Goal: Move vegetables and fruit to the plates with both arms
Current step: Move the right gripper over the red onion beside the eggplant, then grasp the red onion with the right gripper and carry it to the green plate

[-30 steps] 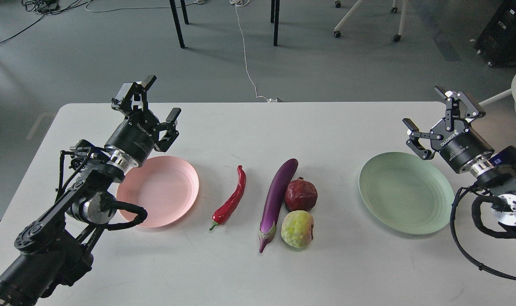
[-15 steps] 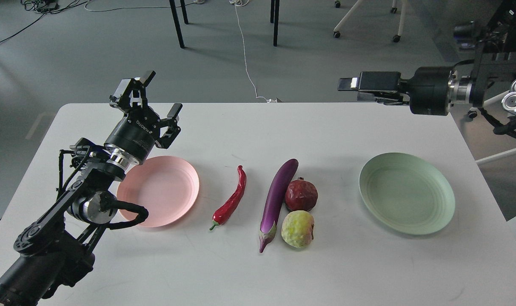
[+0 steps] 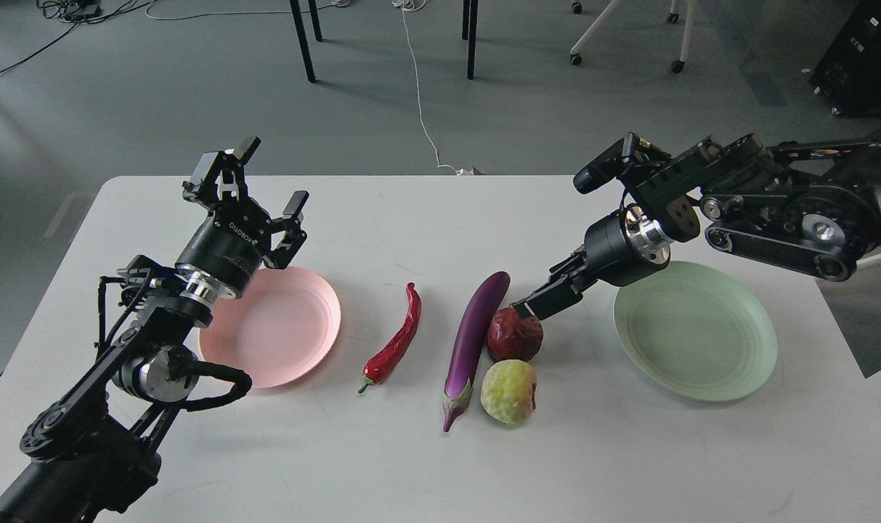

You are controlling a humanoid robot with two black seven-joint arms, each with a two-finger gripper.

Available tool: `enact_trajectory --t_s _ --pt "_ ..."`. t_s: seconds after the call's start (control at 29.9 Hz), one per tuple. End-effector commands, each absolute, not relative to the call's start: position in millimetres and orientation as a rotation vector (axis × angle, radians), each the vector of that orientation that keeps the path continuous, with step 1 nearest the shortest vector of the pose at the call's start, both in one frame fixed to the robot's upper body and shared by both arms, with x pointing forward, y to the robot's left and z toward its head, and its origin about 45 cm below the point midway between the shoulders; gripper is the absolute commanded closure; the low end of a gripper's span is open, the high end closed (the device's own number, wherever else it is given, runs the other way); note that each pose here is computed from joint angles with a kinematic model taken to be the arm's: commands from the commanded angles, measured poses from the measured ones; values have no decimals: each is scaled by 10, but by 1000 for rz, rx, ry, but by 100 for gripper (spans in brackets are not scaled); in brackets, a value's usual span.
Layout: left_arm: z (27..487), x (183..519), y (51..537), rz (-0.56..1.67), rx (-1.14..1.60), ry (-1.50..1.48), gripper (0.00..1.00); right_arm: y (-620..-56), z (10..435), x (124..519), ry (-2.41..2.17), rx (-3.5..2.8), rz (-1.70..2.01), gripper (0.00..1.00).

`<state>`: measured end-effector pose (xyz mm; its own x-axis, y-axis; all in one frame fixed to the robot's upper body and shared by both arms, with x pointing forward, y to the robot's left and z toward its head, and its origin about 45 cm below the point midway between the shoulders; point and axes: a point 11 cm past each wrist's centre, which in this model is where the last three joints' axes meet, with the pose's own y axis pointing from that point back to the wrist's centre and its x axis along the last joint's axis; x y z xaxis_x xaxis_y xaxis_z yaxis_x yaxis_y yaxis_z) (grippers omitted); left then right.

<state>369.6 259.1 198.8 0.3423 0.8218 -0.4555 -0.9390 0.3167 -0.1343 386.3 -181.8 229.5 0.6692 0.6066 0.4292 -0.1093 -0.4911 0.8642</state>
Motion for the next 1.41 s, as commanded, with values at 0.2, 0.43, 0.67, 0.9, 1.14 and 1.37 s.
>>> enact_trajectory --t_s 0.2,0.43,0.67,0.9,1.14,1.37 --pt "2035 3720 2675 1207 -426 317 1 -1745 1880 3823 463 1846 856 1" --pt "2041 3718 2675 1205 -431 314 1 -1593 1870 3862 454 1860 864 1" --pt "2043 3719 2676 1206 -433 314 1 -1541 1810 3830 433 1906 829 1" --pt "2043 3719 2681 1206 -432 313 1 -1470 1689 3833 433 1902 842 6" --pt "2093 3719 2690 1201 -437 301 1 -1418 1685 3801 459 1898 840 52" --pt "2128 3722 2705 1201 -447 296 1 -1584 1904 3925 438 1844 865 61"
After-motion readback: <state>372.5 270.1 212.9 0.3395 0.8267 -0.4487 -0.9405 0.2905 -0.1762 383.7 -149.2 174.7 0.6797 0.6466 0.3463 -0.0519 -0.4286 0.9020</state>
